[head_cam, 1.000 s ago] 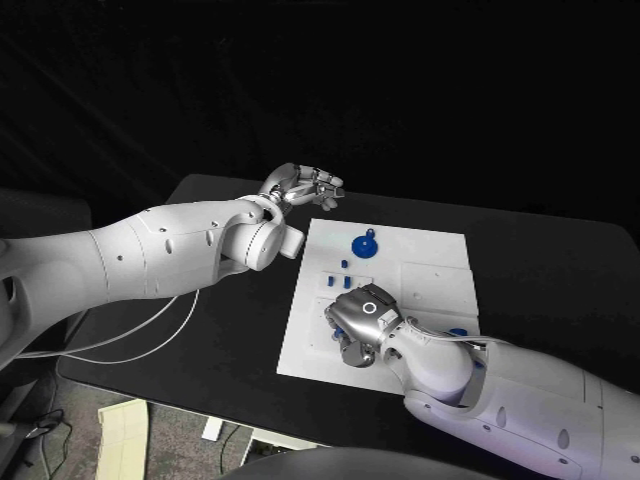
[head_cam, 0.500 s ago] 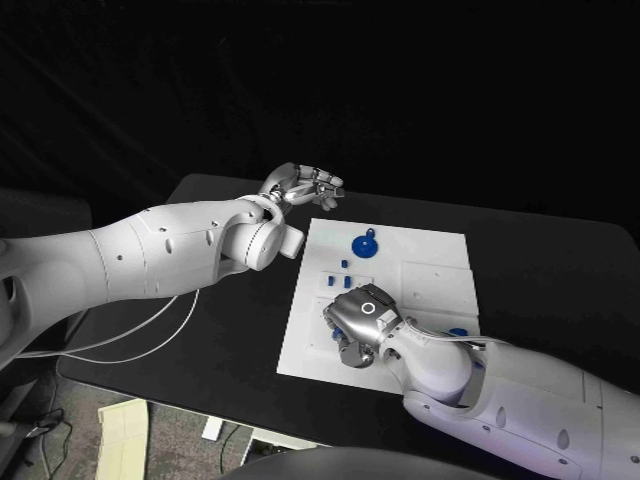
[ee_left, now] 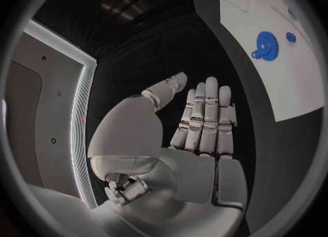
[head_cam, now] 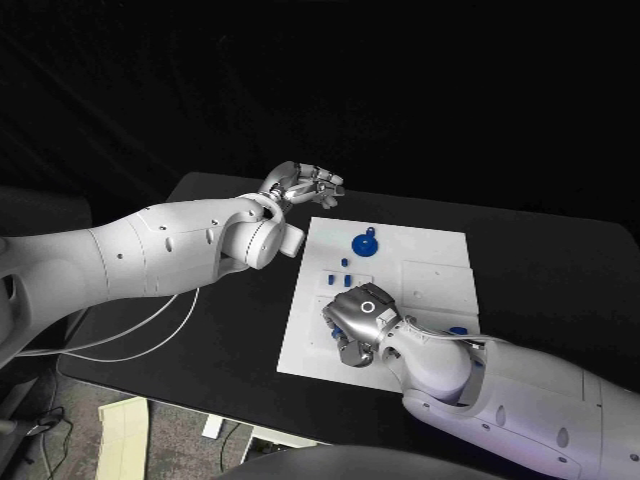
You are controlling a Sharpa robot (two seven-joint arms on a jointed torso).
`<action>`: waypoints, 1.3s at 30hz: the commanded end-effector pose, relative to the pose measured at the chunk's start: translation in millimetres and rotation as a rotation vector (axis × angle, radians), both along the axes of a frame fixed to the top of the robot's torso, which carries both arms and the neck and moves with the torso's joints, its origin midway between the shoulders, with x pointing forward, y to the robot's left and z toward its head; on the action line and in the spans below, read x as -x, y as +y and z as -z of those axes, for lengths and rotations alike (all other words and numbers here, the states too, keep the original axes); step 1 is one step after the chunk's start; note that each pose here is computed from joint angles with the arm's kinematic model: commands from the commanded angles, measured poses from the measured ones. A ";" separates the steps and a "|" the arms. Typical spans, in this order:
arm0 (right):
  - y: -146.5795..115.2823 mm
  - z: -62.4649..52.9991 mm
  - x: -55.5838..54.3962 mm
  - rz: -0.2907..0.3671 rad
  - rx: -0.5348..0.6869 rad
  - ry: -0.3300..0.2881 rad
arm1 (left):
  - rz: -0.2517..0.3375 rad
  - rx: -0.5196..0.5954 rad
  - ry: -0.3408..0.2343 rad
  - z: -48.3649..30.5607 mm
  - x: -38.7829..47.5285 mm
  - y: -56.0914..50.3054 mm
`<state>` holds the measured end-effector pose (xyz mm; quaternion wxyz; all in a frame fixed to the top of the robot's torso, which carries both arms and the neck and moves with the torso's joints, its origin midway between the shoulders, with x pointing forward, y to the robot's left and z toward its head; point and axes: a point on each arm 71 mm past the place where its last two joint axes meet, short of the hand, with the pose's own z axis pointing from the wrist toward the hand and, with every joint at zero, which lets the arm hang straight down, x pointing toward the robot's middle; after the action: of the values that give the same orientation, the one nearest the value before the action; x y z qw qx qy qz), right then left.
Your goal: Assemble the parts on the task board
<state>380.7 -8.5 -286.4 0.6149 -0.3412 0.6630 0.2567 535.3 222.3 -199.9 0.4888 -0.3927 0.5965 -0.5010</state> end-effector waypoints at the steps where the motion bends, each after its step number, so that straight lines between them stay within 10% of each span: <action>1: 0.7 1.5 0.7 -0.009 0.019 0.007 | 0.016 0.003 -0.009 -1.8 0.2 -2.6; 39: 7.4 4.7 0.6 -0.008 0.030 0.037 | 0.018 0.001 -0.009 -1.9 0.3 -2.9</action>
<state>381.7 -2.2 -290.5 0.6021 -0.3517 0.6739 0.2441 535.2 221.9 -199.8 0.4890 -0.3916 0.5971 -0.5010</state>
